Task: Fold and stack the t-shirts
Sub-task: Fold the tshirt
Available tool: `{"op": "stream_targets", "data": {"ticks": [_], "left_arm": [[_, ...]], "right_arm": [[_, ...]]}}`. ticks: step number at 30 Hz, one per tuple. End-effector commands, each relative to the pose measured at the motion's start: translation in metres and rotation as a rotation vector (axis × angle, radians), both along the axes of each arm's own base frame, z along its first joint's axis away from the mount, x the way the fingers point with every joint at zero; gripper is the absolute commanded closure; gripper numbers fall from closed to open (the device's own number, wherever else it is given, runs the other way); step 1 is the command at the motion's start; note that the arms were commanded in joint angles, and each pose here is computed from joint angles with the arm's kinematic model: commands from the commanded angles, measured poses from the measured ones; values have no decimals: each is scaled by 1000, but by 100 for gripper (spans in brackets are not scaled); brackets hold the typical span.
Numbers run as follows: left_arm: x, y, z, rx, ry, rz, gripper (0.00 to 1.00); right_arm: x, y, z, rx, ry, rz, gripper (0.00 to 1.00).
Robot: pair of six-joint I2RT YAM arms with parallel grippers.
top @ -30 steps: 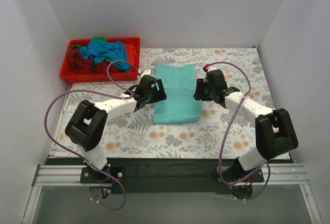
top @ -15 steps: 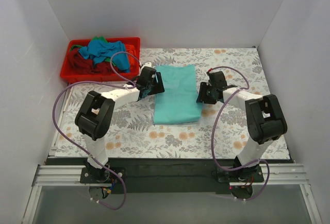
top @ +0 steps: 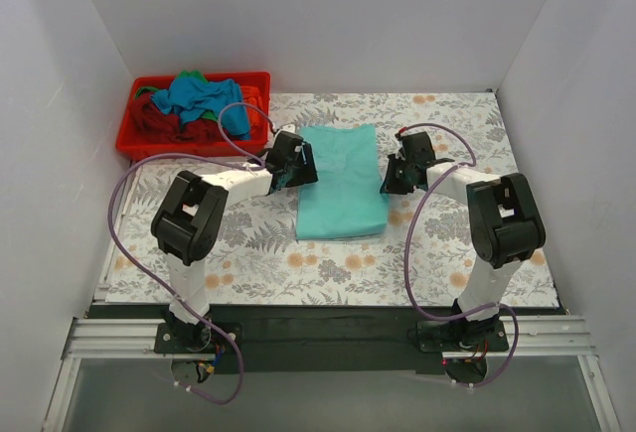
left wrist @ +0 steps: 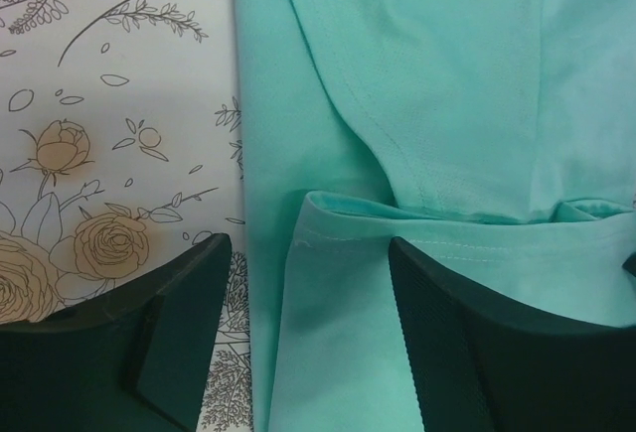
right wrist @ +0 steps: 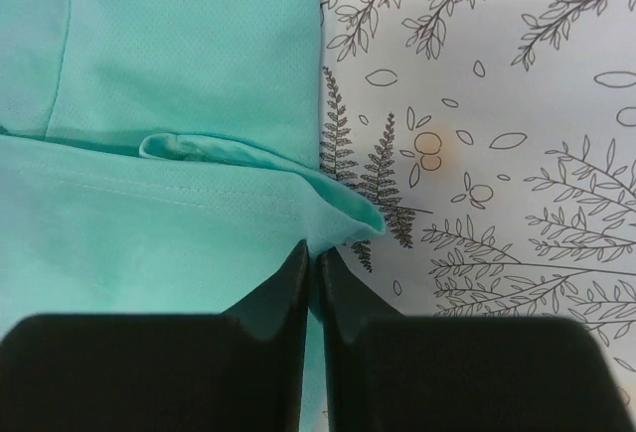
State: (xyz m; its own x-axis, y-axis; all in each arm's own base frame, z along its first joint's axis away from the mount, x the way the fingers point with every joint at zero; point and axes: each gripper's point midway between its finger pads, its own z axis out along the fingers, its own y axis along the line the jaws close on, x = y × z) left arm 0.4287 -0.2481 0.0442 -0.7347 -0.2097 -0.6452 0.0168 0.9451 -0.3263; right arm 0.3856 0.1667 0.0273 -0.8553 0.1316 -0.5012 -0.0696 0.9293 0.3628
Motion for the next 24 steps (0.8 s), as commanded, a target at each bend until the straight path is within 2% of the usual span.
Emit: {"op": "stream_targets", "data": {"ticks": [1,5,11,13,24], "left_arm": [[12,2,20,-28,-45,4,41],[14,3,20,-50,-43,10,44],[19,0,14,-63,-33,7,51],[19,-2,14,-73,-28,2,56],[17,-12,10,-121,-5,-16,57]], "right_arm": [[15,8,36,55,-103,20,90],[19,15,54,88,-151,55,98],[24,23,59,113,-158,85,99],[25,24,57,116,-154,88,99],[24,24,45,113,-127,95,99]]}}
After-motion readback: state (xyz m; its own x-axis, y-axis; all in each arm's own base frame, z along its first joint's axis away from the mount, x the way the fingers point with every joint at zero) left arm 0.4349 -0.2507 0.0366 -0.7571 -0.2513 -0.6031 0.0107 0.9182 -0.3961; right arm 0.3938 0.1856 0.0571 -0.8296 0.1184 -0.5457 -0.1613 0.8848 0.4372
